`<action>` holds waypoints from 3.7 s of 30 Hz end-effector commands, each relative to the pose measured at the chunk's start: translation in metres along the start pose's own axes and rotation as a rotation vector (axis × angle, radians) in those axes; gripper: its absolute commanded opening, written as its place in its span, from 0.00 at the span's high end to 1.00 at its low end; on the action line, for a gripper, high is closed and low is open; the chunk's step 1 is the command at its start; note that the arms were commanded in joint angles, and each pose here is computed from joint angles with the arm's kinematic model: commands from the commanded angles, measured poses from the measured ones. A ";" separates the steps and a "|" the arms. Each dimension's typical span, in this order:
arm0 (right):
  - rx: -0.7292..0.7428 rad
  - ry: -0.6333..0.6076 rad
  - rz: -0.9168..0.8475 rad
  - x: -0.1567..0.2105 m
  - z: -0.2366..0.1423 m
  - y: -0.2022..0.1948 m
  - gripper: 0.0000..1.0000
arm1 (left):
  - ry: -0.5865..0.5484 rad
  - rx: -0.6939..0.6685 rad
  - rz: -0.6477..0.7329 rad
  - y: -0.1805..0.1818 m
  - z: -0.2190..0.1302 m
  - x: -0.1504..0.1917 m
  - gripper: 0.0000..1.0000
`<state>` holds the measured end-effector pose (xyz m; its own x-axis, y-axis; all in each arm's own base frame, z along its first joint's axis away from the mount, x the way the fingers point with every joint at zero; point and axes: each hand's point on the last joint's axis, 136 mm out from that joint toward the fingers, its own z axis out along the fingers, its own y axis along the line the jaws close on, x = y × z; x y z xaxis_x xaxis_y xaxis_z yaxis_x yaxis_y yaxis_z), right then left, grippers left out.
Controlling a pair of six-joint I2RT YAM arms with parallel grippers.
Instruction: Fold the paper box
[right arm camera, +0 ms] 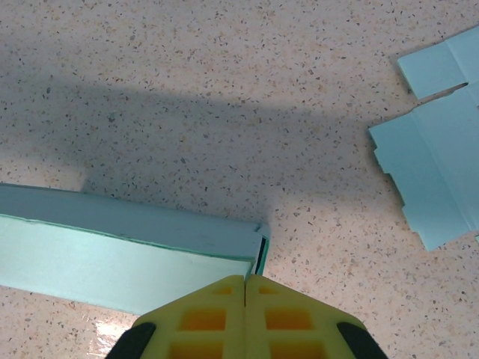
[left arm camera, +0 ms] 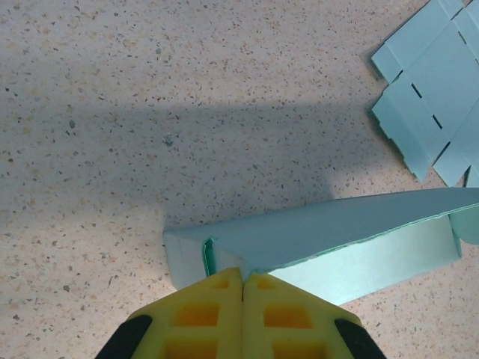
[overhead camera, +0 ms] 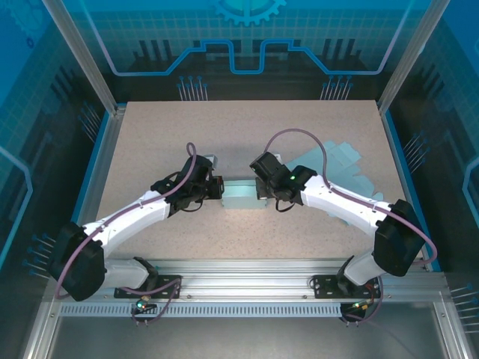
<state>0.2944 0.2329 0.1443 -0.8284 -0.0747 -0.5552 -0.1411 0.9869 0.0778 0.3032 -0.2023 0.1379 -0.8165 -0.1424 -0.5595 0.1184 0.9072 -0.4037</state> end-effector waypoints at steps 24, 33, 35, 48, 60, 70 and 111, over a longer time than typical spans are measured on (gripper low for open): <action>-0.074 0.025 -0.001 0.015 0.011 0.017 1.00 | 0.071 -0.080 0.137 0.020 0.012 0.028 1.00; -0.068 0.040 -0.007 0.023 0.017 0.018 1.00 | 0.086 -0.067 0.128 0.018 0.021 0.038 1.00; -0.064 0.041 -0.013 0.026 0.018 0.018 1.00 | 0.085 -0.064 0.128 0.017 0.022 0.039 1.00; -0.027 0.029 -0.071 0.046 0.036 0.009 1.00 | 0.048 -0.035 0.073 0.022 0.023 0.050 0.93; 0.025 -0.044 -0.092 0.036 0.029 0.009 1.00 | -0.072 0.108 0.068 0.001 -0.011 0.037 0.40; 0.038 -0.052 -0.100 0.034 0.026 0.010 1.00 | -0.164 0.144 -0.020 -0.008 -0.040 0.014 0.23; -0.116 -0.064 -0.069 0.018 -0.008 0.036 0.46 | -0.015 -0.031 -0.258 0.060 0.038 0.068 0.74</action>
<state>0.2757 0.2508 0.1203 -0.7858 -0.1540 -0.5990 -0.2241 0.9736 0.0437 0.3136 -0.1865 0.1118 -0.6921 -0.4622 -0.5544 -0.0154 0.7774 -0.6289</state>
